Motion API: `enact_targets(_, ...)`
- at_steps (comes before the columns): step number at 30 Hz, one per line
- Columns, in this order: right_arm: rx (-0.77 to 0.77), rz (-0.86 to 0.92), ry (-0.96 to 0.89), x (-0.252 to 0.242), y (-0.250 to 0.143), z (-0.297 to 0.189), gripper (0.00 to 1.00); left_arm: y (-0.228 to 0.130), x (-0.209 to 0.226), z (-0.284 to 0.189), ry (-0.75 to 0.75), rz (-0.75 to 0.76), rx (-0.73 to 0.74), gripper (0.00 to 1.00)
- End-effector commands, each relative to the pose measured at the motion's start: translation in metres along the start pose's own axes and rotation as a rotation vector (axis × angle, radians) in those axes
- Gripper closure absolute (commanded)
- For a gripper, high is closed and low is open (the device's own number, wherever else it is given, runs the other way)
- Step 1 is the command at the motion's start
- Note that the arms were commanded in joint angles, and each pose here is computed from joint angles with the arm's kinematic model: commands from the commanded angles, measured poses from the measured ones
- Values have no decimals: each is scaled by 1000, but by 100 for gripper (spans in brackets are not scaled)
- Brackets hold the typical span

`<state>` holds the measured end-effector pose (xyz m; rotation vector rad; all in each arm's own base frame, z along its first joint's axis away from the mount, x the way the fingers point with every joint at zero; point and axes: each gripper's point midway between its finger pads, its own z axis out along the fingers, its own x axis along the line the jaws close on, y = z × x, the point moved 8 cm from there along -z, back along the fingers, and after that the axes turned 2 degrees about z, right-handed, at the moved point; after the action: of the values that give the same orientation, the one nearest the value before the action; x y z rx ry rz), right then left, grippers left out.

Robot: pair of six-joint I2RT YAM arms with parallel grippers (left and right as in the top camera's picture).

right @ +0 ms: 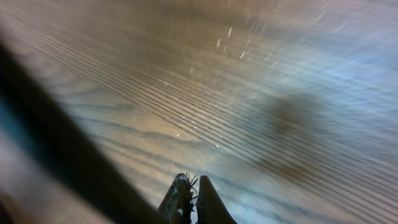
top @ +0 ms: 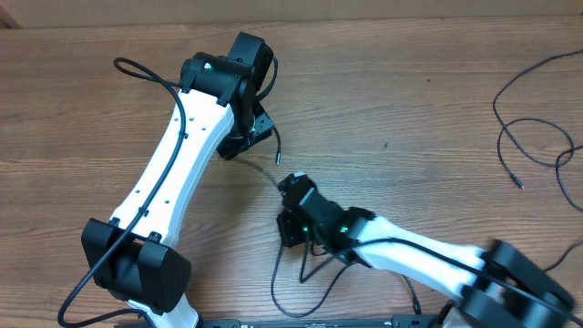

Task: Untangle cables

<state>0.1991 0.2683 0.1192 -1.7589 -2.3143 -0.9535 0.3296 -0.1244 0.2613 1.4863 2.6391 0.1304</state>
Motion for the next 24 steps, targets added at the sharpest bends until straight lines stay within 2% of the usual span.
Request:
enact_targets(1,-210,-18,-52,2,33,-61,96,2,4,-2,30,11,-33,8)
enact_targets(2,-258,-7,-95,-3,38,-78,96,2,4,-2,30,15,-32,0)
enact_targets(6,-502,58,-249,-24,50,-158,96,2,4,-2,28,17,-35,0)
enact_targets(10,-793,127,-286,-39,53,-236,96,3,2,-2,18,16,-42,0)
enact_targets(14,-1052,43,-281,-43,50,-303,96,3,2,-2,18,16,-42,0)
enact_targets(19,-1245,-24,-318,-43,50,-346,96,3,2,-2,18,16,-41,0)
enact_targets(24,-1403,98,-452,-53,60,-369,96,3,2,-2,18,16,-42,0)
